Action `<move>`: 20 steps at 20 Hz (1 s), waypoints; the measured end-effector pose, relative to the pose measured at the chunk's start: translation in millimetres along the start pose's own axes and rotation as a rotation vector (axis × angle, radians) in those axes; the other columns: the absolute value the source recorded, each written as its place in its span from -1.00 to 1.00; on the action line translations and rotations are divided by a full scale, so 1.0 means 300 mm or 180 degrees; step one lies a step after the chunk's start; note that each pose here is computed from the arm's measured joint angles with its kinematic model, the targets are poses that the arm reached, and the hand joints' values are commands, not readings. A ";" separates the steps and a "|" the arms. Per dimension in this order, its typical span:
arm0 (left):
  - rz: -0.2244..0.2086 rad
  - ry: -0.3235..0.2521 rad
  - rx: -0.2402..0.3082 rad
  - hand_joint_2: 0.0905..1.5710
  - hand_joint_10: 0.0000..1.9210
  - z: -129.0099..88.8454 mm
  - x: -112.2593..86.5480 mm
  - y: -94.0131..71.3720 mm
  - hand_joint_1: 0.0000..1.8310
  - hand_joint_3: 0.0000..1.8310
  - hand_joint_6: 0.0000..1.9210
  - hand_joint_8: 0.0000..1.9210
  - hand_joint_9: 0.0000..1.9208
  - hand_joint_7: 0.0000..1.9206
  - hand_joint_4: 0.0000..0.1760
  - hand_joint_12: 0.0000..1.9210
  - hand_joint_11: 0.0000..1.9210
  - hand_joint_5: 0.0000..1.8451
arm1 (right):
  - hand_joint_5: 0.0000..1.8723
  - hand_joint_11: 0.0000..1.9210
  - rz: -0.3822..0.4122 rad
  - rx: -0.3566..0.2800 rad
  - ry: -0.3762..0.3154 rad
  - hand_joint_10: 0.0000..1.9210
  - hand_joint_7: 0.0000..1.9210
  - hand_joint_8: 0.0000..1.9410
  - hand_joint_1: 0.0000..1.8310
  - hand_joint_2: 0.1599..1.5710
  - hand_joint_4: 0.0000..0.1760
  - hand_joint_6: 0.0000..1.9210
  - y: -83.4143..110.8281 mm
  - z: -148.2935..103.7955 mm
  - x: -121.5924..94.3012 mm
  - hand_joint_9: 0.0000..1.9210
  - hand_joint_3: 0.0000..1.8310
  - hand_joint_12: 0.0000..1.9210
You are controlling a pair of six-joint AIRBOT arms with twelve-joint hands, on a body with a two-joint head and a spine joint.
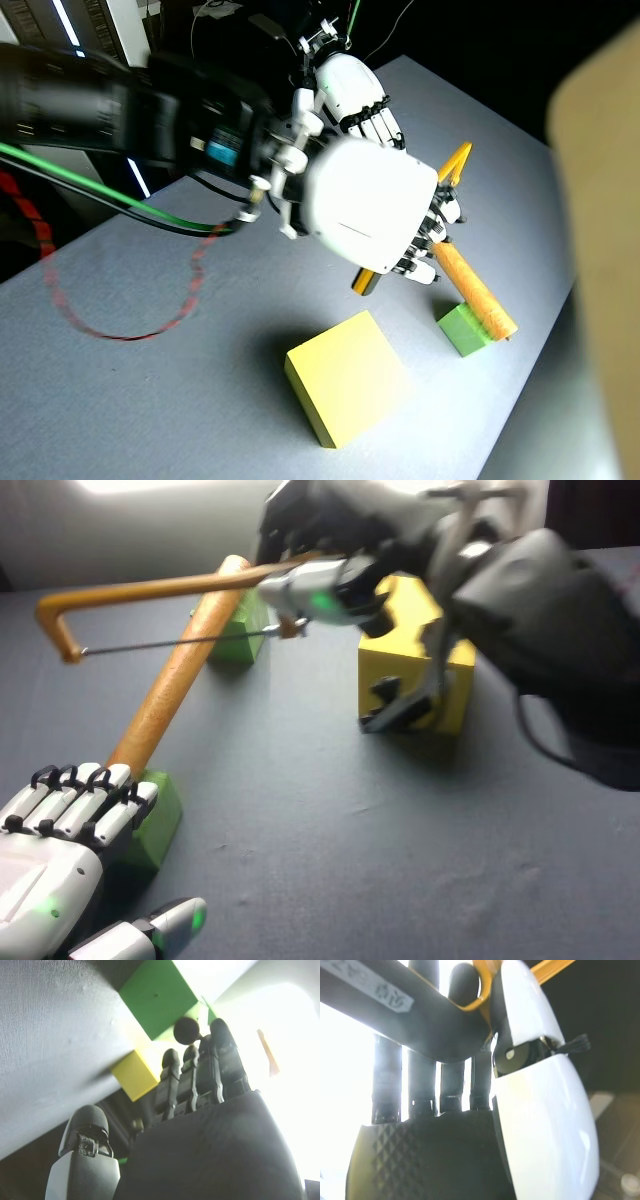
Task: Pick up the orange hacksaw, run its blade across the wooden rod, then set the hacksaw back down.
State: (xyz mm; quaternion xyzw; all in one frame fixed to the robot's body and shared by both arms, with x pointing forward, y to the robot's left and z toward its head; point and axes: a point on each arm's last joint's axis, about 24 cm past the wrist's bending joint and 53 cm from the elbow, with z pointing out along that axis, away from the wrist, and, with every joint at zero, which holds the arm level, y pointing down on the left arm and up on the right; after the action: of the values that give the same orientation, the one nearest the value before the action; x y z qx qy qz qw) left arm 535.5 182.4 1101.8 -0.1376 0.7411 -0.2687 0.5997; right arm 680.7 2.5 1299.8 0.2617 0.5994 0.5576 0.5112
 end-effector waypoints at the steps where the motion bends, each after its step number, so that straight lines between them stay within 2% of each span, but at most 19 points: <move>1: -0.0001 -0.0002 -0.0001 0.51 -1.00 0.000 -0.001 0.000 -1.00 -1.00 -1.00 -1.00 -0.84 -0.83 -1.00 -0.59 -1.00 -0.85 | 0.05 -0.16 0.0003 0.0009 -0.0033 -0.97 0.18 -0.18 0.35 0.31 -1.00 -0.03 -0.001 -0.027 -0.035 0.32 -1.00 0.10; 4: 0.0005 -0.0003 -0.0003 0.51 -1.00 0.000 -0.003 0.002 -1.00 -1.00 -1.00 -1.00 -0.85 -0.84 -1.00 -0.64 -1.00 -0.86 | 0.04 -0.16 0.0142 0.0076 -0.0175 -0.97 0.18 -0.18 0.35 0.31 -1.00 -0.03 -0.016 -0.135 -0.153 0.33 -1.00 0.10; 5: 0.0005 -0.0003 -0.0002 0.50 -0.99 0.000 -0.003 0.001 -1.00 -1.00 -0.99 -0.99 -0.81 -0.80 -1.00 -0.54 -1.00 -0.83 | 0.06 -0.13 0.0125 0.0089 -0.0223 -0.97 0.20 -0.22 0.35 0.30 -1.00 -0.04 -0.024 -0.172 -0.187 0.33 -1.00 0.08; 7: 0.0006 -0.0002 -0.0004 0.51 -1.00 0.000 -0.004 0.002 -1.00 -1.00 -1.00 -1.00 -0.85 -0.85 -1.00 -0.63 -1.00 -0.88 | 0.05 -0.13 0.0098 0.0212 -0.0238 -0.98 0.20 -0.22 0.35 0.30 -1.00 -0.03 -0.080 -0.231 -0.215 0.33 -1.00 0.07; 8: 0.0005 -0.0001 -0.0003 0.51 -1.00 0.000 -0.003 0.002 -1.00 -1.00 -1.00 -1.00 -0.85 -0.85 -1.00 -0.65 -1.00 -0.88 | 0.05 -0.13 0.0070 0.0256 -0.0224 -0.98 0.20 -0.22 0.35 0.30 -1.00 -0.03 -0.112 -0.250 -0.217 0.33 -1.00 0.07; 9: 0.0004 -0.0002 -0.0005 0.53 -0.99 0.000 -0.004 0.002 -1.00 -1.00 -0.99 -0.99 -0.83 -0.83 -1.00 -0.57 -1.00 -0.84 | 0.04 -0.13 0.0018 0.0262 -0.0216 -0.98 0.19 -0.21 0.35 0.31 -1.00 -0.01 -0.132 -0.259 -0.218 0.34 -1.00 0.06; 10: 0.0003 -0.0002 -0.0003 0.52 -0.99 0.000 -0.004 0.002 -1.00 -1.00 -0.99 -0.99 -0.85 -0.84 -1.00 -0.65 -1.00 -0.86 | 0.04 -0.13 -0.0009 0.0292 -0.0229 -0.98 0.20 -0.21 0.35 0.31 -1.00 -0.01 -0.162 -0.271 -0.220 0.34 -1.00 0.06; 13: -0.0003 0.0000 -0.0002 0.52 -1.00 0.000 -0.003 0.001 -1.00 -1.00 -1.00 -1.00 -0.87 -0.86 -1.00 -0.71 -1.00 -0.89 | 0.07 -0.11 -0.0001 0.0395 -0.0188 -0.98 0.21 -0.24 0.36 0.29 -1.00 -0.07 -0.222 -0.291 -0.202 0.34 -1.00 0.05; 14: -0.0010 -0.0003 -0.0002 0.52 -0.99 0.000 -0.004 0.000 -1.00 -1.00 -0.99 -0.99 -0.85 -0.84 -1.00 -0.63 -1.00 -0.85 | 0.07 -0.11 0.0003 0.0446 -0.0169 -0.98 0.21 -0.24 0.36 0.29 -1.00 -0.07 -0.246 -0.297 -0.192 0.34 -1.00 0.05; 15: -0.0017 -0.0001 -0.0006 0.52 -1.00 -0.001 -0.005 -0.002 -1.00 -1.00 -1.00 -0.99 -0.87 -0.86 -1.00 -0.67 -1.00 -0.87 | 0.08 -0.12 0.0003 0.0484 -0.0157 -0.98 0.21 -0.24 0.36 0.29 -1.00 -0.07 -0.269 -0.295 -0.184 0.34 -1.00 0.05; 16: -0.0017 0.0004 -0.0006 0.51 -0.99 -0.004 -0.008 -0.005 -1.00 -1.00 -0.99 -0.99 -0.82 -0.81 -1.00 -0.57 -1.00 -0.82 | 0.08 -0.13 -0.0014 0.0523 -0.0147 -0.99 0.21 -0.24 0.36 0.29 -1.00 -0.08 -0.295 -0.287 -0.175 0.33 -1.00 0.04; 17: -0.0011 -0.0003 0.0020 0.52 -0.99 -0.004 -0.013 -0.013 -1.00 -1.00 -0.99 -0.99 -0.81 -0.79 -1.00 -0.57 -1.00 -0.81 | 0.08 -0.13 -0.0014 0.0563 -0.0153 -0.99 0.21 -0.23 0.36 0.29 -1.00 -0.09 -0.324 -0.280 -0.173 0.33 -1.00 0.04; 19: -0.0015 -0.0017 0.0019 0.51 -1.00 -0.001 -0.023 -0.015 -1.00 -1.00 -1.00 -1.00 -0.85 -0.85 -1.00 -0.65 -1.00 -0.88 | 0.08 -0.13 -0.0040 0.0615 -0.0171 -0.99 0.21 -0.24 0.36 0.29 -1.00 -0.07 -0.367 -0.277 -0.176 0.32 -1.00 0.04; 20: -0.0026 -0.0022 0.0000 0.52 -0.99 -0.001 -0.030 -0.015 -1.00 -1.00 -0.99 -0.99 -0.83 -0.83 -1.00 -0.61 -1.00 -0.86 | 0.08 -0.13 -0.0072 0.0663 -0.0188 -0.99 0.21 -0.24 0.36 0.29 -1.00 -0.07 -0.399 -0.278 -0.179 0.33 -1.00 0.05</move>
State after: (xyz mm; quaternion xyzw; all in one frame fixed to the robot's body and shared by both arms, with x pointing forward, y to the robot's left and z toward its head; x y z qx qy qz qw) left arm 536.8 183.6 1111.9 -0.1416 0.7385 -0.2706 0.6011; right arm 654.2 -107.4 1193.0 0.3230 0.6417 0.4786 0.5049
